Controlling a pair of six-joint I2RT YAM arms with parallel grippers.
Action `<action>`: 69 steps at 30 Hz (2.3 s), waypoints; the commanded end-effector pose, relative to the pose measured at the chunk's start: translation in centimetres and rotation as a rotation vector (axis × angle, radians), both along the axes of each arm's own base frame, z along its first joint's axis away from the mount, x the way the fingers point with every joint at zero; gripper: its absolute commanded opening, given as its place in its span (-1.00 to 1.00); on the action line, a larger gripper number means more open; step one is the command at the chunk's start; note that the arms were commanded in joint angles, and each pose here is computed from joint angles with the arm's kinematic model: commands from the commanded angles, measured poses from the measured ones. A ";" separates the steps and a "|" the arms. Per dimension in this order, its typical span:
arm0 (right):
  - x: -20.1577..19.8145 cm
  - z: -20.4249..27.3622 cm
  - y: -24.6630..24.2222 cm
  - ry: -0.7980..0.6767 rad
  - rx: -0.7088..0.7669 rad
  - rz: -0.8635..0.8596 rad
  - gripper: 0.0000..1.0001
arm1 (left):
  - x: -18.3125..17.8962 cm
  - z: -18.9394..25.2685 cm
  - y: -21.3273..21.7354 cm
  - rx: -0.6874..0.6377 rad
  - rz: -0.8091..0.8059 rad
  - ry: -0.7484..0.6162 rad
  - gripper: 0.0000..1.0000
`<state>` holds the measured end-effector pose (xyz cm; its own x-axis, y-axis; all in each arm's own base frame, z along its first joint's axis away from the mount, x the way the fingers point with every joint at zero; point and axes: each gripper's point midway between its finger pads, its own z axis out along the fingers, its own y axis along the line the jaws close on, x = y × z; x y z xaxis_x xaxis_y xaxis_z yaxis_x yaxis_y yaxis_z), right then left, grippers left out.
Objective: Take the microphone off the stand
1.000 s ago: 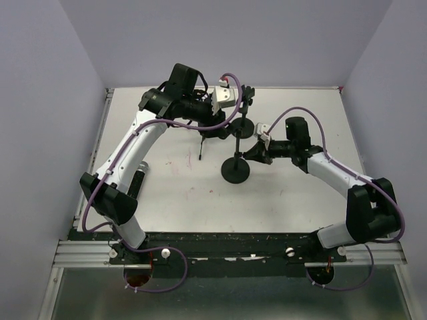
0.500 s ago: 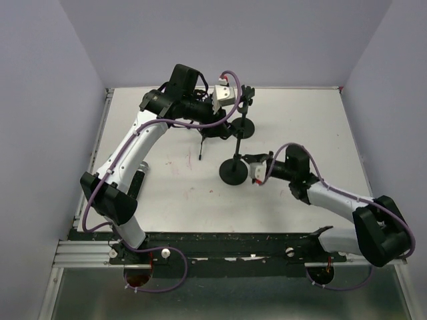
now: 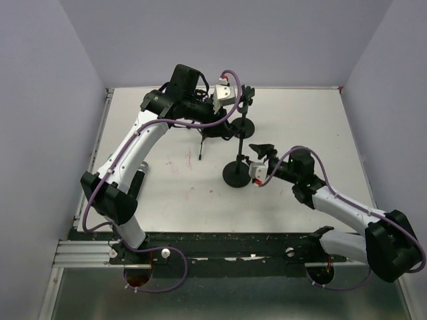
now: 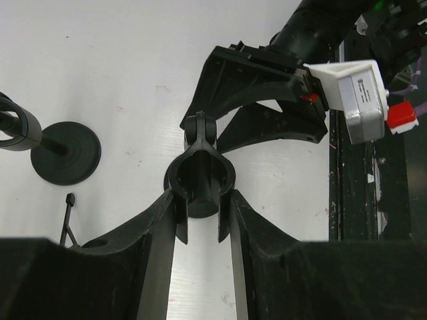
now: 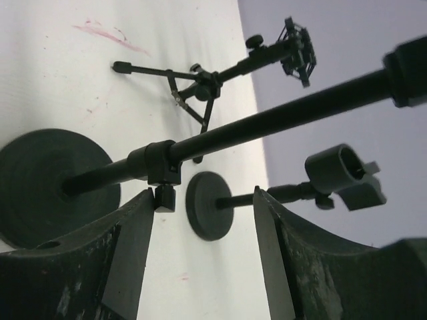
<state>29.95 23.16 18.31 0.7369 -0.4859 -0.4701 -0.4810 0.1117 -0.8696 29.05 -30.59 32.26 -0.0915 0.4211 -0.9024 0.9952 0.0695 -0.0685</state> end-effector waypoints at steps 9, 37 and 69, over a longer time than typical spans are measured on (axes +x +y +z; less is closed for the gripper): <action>-1.0 -0.9 -3.8 0.814 0.122 -0.213 0.34 | -0.7 -1.0 0.5 0.028 0.010 0.054 -0.27; -0.4 -3.5 -0.8 2.042 0.388 -0.084 0.16 | -1.0 -0.9 0.4 0.018 0.021 0.074 -0.29; 4.3 -3.8 0.9 1.015 0.251 -0.110 -0.99 | -0.5 -1.8 0.3 0.034 0.028 0.088 -0.29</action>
<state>30.21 23.46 14.58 -0.4269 -0.2798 -0.8599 -0.8996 0.2286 0.3722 28.97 -30.61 31.91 -0.1318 0.4146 -0.9004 0.9906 0.0874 -0.1048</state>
